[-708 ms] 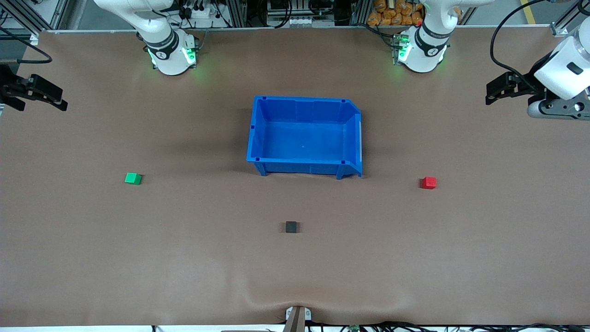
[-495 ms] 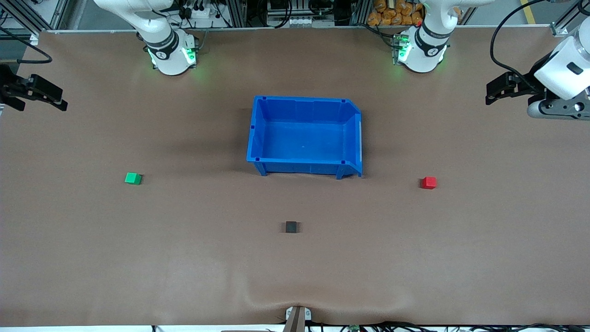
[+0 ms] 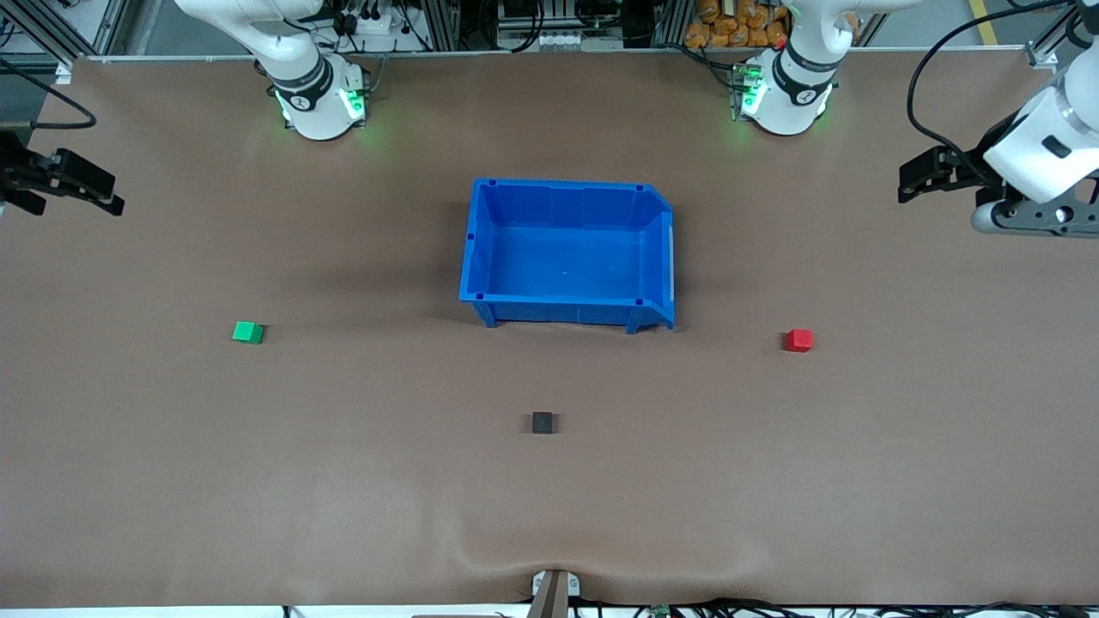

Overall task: Attach green and red cubes to black cube
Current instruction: 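Move the right gripper toward the green cube while the left gripper approaches the red cube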

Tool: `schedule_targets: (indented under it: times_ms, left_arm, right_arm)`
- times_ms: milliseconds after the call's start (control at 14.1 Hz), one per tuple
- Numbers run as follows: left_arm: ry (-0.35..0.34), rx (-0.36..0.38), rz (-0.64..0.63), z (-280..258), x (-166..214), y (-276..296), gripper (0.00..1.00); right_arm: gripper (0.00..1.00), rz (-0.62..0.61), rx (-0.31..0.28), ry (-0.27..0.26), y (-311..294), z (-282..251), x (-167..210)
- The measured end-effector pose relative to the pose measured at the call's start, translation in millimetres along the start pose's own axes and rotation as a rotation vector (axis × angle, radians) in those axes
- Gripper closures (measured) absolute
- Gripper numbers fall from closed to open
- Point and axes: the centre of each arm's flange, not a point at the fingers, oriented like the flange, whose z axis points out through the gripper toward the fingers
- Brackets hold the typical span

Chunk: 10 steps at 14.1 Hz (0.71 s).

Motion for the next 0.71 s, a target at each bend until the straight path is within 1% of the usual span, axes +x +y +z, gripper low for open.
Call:
schedule_targets:
  times_ms: [212,495,708]
  left_arm:
    - [-0.016,-0.004,-0.001,23.9,20.7,-0.9,0.00]
    - [-0.025,-0.010,-0.004,77.9,55.6,-3.3,0.00]
    - [-0.021,-0.016,-0.017,122.1,73.9,-11.3,0.00]
  right_arm:
    - [0.00,0.005,-0.001,-0.036,2.3,19.0,11.3]
    - [0.00,0.005,-0.002,-0.061,1.9,34.9,21.1]
    - [0.00,0.005,-0.005,-0.070,1.6,53.8,35.7]
